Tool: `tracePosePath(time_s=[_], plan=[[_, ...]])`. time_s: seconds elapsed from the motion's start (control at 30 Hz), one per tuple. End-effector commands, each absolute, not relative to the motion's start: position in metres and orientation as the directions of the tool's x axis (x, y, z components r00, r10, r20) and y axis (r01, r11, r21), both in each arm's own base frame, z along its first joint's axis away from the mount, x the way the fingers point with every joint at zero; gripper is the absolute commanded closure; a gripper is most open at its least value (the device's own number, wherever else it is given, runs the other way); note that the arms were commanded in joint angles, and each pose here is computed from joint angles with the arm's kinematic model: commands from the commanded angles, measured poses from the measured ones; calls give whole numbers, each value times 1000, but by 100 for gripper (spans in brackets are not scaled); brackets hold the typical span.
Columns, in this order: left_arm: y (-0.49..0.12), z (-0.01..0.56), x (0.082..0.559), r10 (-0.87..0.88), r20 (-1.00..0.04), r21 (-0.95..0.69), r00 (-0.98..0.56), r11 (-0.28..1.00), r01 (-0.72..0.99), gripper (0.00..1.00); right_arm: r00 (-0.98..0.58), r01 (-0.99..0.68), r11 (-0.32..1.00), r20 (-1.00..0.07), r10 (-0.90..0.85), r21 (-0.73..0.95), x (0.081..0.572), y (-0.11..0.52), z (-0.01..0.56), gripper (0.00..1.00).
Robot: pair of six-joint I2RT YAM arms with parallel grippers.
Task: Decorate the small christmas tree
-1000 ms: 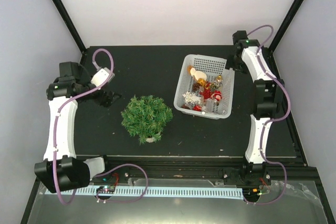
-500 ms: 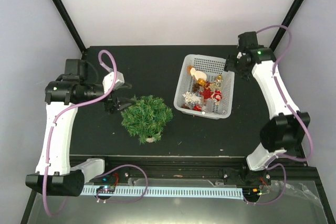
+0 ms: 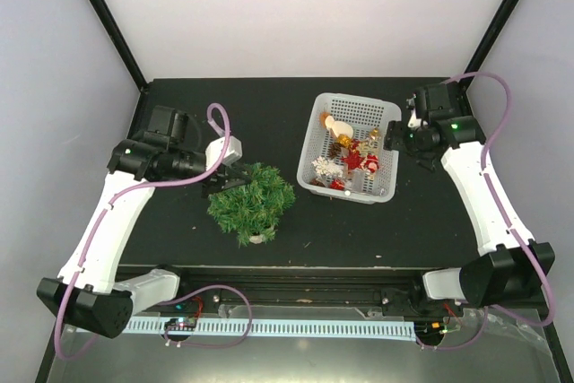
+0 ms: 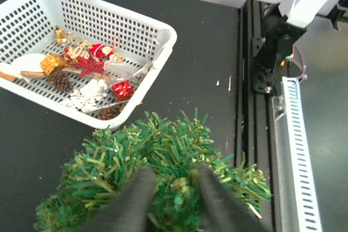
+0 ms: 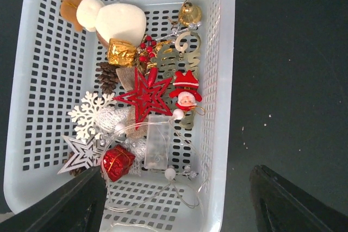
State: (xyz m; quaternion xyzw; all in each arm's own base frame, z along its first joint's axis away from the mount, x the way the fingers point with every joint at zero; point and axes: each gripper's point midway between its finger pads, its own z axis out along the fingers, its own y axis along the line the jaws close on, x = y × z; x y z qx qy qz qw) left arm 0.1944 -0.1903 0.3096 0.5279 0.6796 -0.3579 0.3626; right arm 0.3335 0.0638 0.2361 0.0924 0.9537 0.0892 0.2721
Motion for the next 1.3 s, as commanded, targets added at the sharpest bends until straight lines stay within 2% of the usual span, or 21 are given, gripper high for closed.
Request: tracePosePath(time_s=[0.0,0.3,0.73,1.27], plan=[[-196,307,217,475,-865,-52,-158,229,972,97,-823,123,964,-518,232,237,329,64,245,27],[-196,336,247,455,-887,68,-84,309,949,98,-832,114,960,-503,234,257,327,68,240,27],[-201,352,281,448,-892,112,-55,336,935,98,-887,44,969,-437,150,242,315,92,193,33],[-210,364,342,423,-906,154,-27,387,909,99,-933,-16,975,-353,64,219,296,125,157,35]])
